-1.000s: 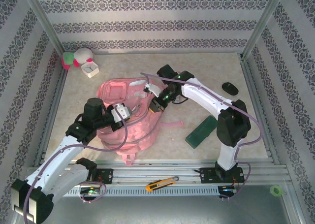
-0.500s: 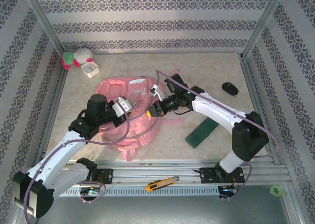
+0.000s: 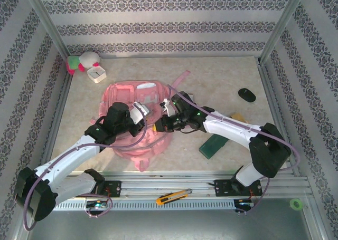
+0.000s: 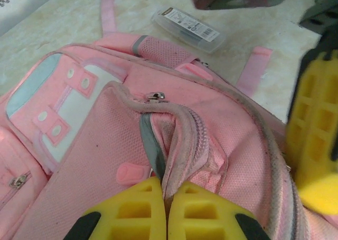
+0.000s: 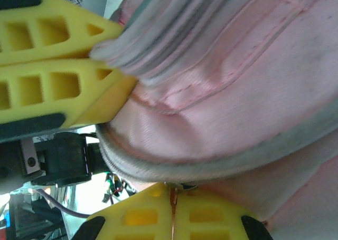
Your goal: Pack the student bag
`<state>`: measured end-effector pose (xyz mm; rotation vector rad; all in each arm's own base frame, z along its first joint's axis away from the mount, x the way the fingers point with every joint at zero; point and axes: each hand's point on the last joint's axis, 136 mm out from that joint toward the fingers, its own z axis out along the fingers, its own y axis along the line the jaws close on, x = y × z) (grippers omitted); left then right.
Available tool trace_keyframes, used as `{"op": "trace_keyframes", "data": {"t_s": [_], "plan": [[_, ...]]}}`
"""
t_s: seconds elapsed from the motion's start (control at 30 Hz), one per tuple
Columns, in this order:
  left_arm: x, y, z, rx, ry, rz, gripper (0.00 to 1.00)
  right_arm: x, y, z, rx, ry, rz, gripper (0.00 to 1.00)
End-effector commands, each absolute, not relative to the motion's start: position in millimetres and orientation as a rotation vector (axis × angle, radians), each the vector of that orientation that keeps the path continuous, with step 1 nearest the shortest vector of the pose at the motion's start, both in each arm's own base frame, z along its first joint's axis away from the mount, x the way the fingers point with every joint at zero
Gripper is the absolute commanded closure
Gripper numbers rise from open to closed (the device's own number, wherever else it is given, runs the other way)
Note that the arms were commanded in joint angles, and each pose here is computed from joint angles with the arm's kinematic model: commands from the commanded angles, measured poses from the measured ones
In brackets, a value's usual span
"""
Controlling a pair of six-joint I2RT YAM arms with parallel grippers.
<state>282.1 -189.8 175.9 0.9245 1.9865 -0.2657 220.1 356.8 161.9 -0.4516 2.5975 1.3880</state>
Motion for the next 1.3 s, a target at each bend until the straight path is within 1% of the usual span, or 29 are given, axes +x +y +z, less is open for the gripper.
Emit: {"op": "trace_keyframes", "data": {"t_s": [0.0, 0.1, 0.2, 0.33, 0.47, 0.57, 0.63, 0.73, 0.77, 0.8, 0.87, 1.0, 1.17, 1.27], "plan": [[315, -186, 221, 0.749, 1.906, -0.176, 1.00, 199, 375, 204, -0.527, 2.460, 1.551, 1.00], [308, -195, 225, 0.786, 1.885, -0.240, 1.00, 204, 364, 205, -0.465, 2.467, 1.521, 1.00], [307, -194, 222, 0.742, 1.926, -0.264, 1.00, 214, 354, 204, -0.379, 2.499, 1.496, 1.00], [317, -185, 214, 0.627, 2.026, -0.234, 1.00, 208, 370, 209, -0.381, 2.514, 1.524, 1.00], [327, -192, 224, 0.561, 2.006, -0.281, 1.00, 201, 389, 205, -0.357, 2.528, 1.543, 1.00], [326, -208, 233, 0.608, 1.962, -0.370, 1.00, 198, 400, 206, -0.367, 2.502, 1.572, 1.00], [322, -214, 235, 0.666, 1.933, -0.395, 1.00, 201, 399, 207, -0.368, 2.496, 1.560, 0.99], [315, -212, 234, 0.749, 1.871, -0.382, 1.00, 213, 379, 207, -0.282, 2.512, 1.507, 0.66], [312, -210, 234, 0.768, 1.846, -0.398, 1.00, 215, 371, 207, -0.254, 2.517, 1.492, 0.58], [306, -210, 235, 0.796, 1.816, -0.438, 1.00, 219, 360, 208, -0.223, 2.521, 1.472, 0.53], [300, -205, 240, 0.818, 1.756, -0.475, 1.00, 227, 343, 210, -0.160, 2.518, 1.438, 0.49], [284, -207, 247, 0.944, 1.647, -0.533, 1.00, 242, 328, 207, -0.029, 2.525, 1.429, 0.46], [272, -213, 258, 1.003, 1.550, -0.629, 1.00, 253, 353, 216, -0.022, 2.495, 1.549, 0.46], [268, -216, 264, 1.017, 1.521, -0.671, 1.00, 261, 362, 212, 0.029, 2.508, 1.560, 0.47]]}}
